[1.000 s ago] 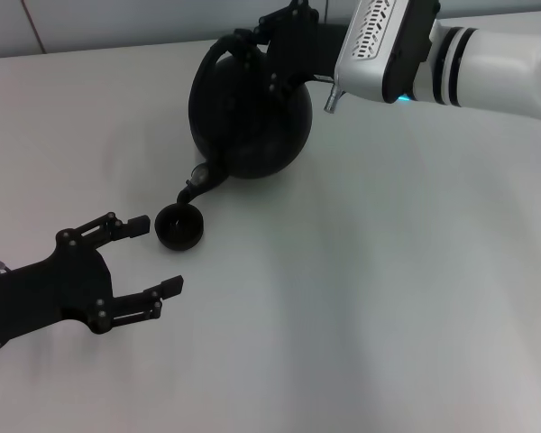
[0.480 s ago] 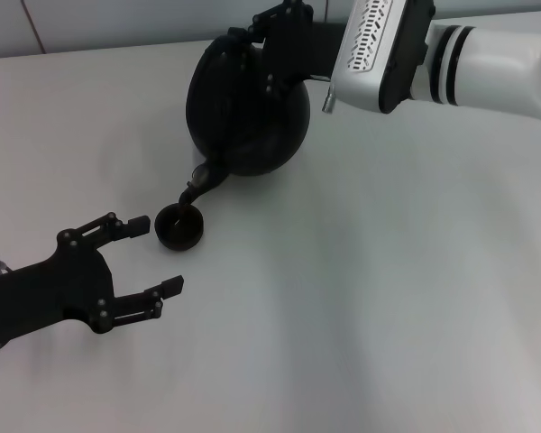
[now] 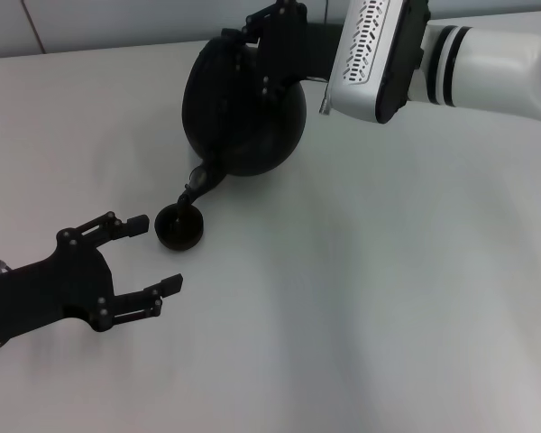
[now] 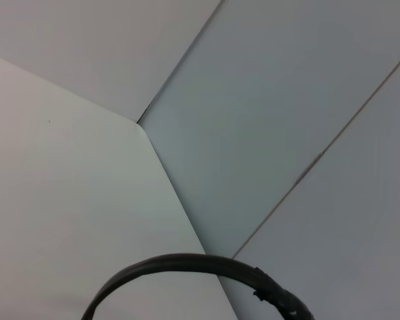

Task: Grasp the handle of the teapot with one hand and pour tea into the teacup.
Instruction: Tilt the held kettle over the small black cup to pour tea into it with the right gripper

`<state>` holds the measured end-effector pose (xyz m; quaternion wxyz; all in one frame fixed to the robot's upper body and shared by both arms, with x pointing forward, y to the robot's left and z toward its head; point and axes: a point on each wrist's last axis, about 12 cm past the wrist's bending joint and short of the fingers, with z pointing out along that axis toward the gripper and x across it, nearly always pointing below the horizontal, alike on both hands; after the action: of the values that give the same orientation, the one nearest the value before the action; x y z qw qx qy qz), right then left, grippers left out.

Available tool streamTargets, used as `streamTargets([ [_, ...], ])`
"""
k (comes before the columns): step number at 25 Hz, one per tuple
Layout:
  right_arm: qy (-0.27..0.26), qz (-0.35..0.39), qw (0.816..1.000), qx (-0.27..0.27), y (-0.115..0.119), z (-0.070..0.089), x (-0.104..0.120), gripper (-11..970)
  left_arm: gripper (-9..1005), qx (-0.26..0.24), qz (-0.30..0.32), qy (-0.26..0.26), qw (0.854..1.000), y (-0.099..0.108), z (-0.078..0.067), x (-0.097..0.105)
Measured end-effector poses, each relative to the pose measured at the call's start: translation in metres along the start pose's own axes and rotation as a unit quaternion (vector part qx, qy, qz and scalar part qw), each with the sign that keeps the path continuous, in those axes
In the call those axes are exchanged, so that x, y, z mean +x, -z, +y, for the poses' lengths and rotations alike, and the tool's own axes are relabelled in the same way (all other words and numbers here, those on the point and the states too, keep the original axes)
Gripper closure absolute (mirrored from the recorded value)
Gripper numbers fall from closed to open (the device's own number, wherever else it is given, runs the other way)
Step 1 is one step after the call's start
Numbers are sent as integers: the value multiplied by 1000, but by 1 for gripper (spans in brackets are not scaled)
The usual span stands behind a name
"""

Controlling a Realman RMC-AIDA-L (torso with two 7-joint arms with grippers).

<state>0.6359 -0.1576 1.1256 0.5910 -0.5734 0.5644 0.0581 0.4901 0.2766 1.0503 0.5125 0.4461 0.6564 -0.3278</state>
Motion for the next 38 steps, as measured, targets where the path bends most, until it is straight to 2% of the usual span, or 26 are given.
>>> streamTargets([
  [38,39,-9,999,-3,-3,0,-9,869,137,-4,5,-2,1000,-4,3,0],
])
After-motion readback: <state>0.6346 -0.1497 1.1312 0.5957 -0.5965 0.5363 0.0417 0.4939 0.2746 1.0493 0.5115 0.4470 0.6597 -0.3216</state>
